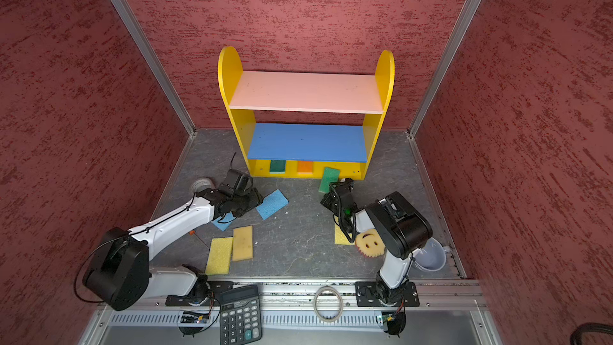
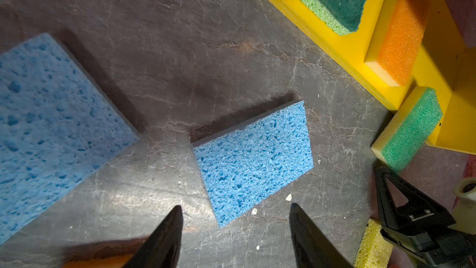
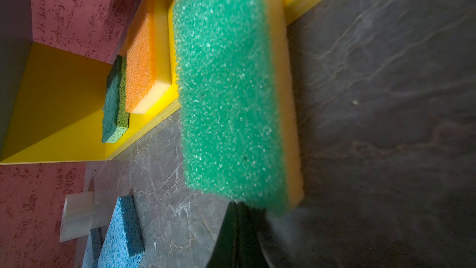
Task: Place and organize the cleaning sponges onto the shelf
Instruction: 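Stand the green sponge against the board beside the orange sponge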
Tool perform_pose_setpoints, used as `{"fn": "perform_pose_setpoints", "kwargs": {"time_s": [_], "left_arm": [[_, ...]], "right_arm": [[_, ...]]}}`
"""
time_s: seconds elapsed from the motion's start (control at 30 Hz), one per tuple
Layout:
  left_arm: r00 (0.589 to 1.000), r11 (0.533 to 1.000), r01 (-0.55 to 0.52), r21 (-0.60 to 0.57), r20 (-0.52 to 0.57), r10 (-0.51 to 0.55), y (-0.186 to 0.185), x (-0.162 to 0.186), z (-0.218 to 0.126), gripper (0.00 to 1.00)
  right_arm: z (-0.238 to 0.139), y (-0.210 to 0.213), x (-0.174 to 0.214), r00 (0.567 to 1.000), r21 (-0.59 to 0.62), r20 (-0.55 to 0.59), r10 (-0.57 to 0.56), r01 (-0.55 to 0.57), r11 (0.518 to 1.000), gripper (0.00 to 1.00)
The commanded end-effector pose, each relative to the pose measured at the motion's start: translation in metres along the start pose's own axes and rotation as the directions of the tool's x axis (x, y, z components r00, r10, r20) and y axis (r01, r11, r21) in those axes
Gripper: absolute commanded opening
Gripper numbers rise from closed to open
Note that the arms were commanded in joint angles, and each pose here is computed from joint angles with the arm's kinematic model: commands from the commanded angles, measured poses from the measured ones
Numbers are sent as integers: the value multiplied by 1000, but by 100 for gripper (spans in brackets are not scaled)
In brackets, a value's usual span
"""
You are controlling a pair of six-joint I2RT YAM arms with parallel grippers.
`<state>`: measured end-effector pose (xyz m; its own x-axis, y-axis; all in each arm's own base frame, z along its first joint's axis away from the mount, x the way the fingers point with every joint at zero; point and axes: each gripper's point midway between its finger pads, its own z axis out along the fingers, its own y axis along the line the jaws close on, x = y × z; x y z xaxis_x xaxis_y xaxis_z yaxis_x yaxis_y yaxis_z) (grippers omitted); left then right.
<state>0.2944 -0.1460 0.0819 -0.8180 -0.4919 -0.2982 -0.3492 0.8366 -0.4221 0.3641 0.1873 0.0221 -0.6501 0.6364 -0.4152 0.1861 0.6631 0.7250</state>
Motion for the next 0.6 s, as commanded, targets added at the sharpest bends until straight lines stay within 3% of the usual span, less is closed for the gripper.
{"fn": "perform_pose_setpoints", "kwargs": {"time_s": [0.0, 0.3, 0.57], "left_arm": [[1000, 1000, -5, 9, 23, 5, -6, -5, -4, 66], [999, 1000, -16, 8, 38, 16, -11, -10, -9, 66], [999, 1000, -23, 1, 46, 23, -14, -11, -10, 66]], "right_arm": [[3, 4, -11, 997, -55, 22, 77, -75, 996, 6], [9, 0, -60, 984, -95, 91, 151, -143, 985, 7], [13, 9, -74, 988, -105, 100, 116, -105, 989, 9]]}}
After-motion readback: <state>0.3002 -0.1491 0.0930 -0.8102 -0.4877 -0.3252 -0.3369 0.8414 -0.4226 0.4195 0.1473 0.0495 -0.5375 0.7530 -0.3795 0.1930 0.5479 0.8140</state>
